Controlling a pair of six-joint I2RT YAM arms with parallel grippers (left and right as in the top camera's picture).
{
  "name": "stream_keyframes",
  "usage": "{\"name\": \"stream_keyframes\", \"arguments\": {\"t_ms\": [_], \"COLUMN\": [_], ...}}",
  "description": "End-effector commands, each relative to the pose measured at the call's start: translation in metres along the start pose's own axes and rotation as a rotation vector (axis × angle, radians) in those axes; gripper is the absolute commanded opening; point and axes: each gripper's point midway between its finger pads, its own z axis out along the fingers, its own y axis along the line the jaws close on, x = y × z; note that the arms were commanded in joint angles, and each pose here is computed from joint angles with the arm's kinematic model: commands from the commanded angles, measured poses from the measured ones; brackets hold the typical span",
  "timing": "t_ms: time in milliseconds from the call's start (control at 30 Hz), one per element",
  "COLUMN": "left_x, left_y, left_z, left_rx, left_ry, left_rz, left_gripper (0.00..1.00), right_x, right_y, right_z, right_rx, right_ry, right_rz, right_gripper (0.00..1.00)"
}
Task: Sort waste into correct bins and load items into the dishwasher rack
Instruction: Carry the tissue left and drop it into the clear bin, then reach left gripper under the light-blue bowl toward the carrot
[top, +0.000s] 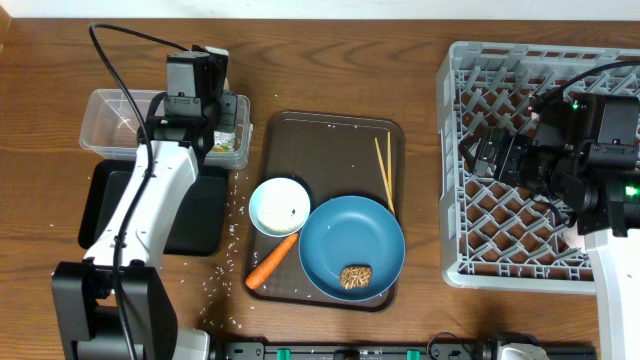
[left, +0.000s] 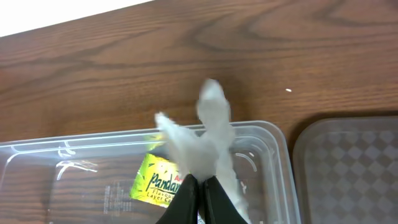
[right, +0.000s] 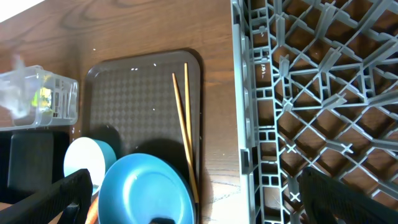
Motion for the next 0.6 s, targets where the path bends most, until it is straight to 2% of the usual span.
{"name": "stream_keyframes", "arguments": {"t_ms": [0, 67, 100, 133, 233, 333, 433, 567], "left_x": [-0.004, 0.003, 0.006, 0.007, 0.010, 0.008, 0.005, 0.006], "left_y": [0.002, 0.002, 0.001, 0.001, 0.000, 0.002, -0.001, -0.026], "left_z": [-0.006, 0.000, 0.002, 0.003, -0.002, -0.019, -0.049, -0.102], "left_rx": [0.008, 0.004, 0.002, 0.003, 0.007, 0.007, 0.043, 0.194], "left_ry": [-0.010, 0.012, 0.025, 0.031, 0.044, 0.044, 0.032, 0.011], "left_rz": [-0.019, -0.017, -0.016, -0.016, -0.014, -0.033, -0.094, -0.116], "left_gripper": [0.06, 0.07, 0.15, 0.28, 0.32, 0.44, 0.44, 0.45], "right_x": [0.001, 0.001, 0.001, 0.001, 0.002, 0.002, 0.001, 0.000], "right_y": [0.003, 0.003, 0.003, 0.003, 0.003, 0.003, 0.003, 0.003], "right_z": [0.001, 0.001, 0.001, 0.001, 0.001, 0.001, 0.001, 0.001], "right_rx": [-0.002, -0.002, -0.002, -0.002, -0.002, -0.001, -0.002, -0.004], "right_ry": [0.004, 0.004, 0.004, 0.004, 0.007, 0.007, 0.006, 0.001], "right_rz": [-0.001, -0.001, -0.001, -0.001, 0.000, 0.000, -0.005, -0.024], "right_gripper": [0.99, 0.99, 0.99, 0.99, 0.99, 0.99, 0.99, 0.99]}}
